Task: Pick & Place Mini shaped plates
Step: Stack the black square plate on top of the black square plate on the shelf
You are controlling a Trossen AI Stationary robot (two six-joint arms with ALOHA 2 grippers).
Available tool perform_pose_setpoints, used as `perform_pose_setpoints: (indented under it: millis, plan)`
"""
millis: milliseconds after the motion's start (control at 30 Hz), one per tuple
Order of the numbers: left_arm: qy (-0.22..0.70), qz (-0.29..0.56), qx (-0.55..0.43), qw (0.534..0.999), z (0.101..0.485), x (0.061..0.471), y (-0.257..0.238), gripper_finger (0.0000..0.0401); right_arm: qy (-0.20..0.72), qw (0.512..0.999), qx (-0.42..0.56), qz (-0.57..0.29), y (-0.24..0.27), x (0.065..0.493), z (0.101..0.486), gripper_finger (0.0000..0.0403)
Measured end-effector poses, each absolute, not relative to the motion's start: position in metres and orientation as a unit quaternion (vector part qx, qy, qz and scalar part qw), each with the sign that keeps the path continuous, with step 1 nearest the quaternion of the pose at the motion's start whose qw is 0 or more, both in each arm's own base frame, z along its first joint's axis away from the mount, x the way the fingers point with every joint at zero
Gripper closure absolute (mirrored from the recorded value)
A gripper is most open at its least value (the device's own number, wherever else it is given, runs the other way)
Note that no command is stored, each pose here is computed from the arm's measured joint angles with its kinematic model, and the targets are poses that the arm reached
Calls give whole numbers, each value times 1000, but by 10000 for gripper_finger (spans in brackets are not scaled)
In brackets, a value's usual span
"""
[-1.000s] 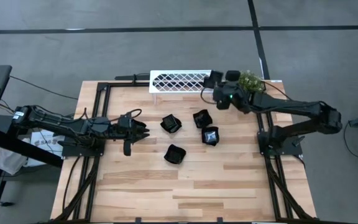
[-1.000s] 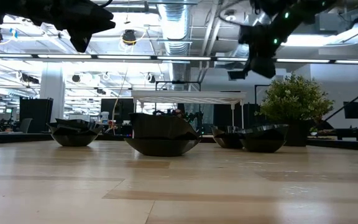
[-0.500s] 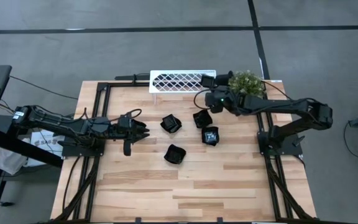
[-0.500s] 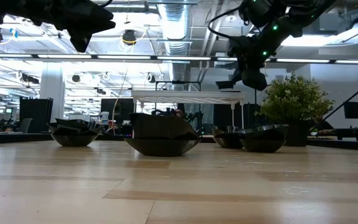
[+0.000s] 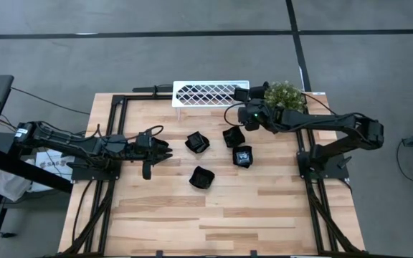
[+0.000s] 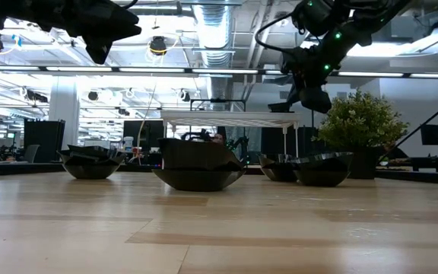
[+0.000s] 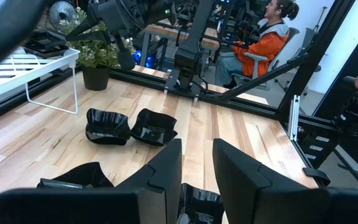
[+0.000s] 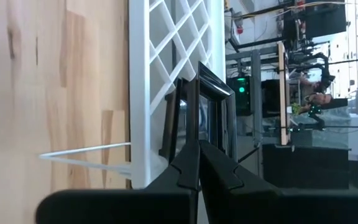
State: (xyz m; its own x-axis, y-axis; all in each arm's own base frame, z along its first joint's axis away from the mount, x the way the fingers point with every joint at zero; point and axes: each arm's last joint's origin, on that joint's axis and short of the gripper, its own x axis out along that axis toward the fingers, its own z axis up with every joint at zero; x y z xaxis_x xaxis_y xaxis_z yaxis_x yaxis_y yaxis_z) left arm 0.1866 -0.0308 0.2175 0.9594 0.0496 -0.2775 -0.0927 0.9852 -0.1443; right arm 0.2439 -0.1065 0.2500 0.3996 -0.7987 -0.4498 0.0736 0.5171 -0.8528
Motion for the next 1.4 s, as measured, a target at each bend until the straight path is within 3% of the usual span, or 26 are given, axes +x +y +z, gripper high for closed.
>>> perform_pose_setpoints:
  millis: [1167, 1400]
  plan:
    - [138, 36, -78, 987, 217, 187, -31, 308, 470, 739, -374, -305, -115, 239, 248, 391]
    - [138, 36, -78, 987, 217, 187, -31, 308, 472, 738, -374, -304, -115, 239, 248, 357]
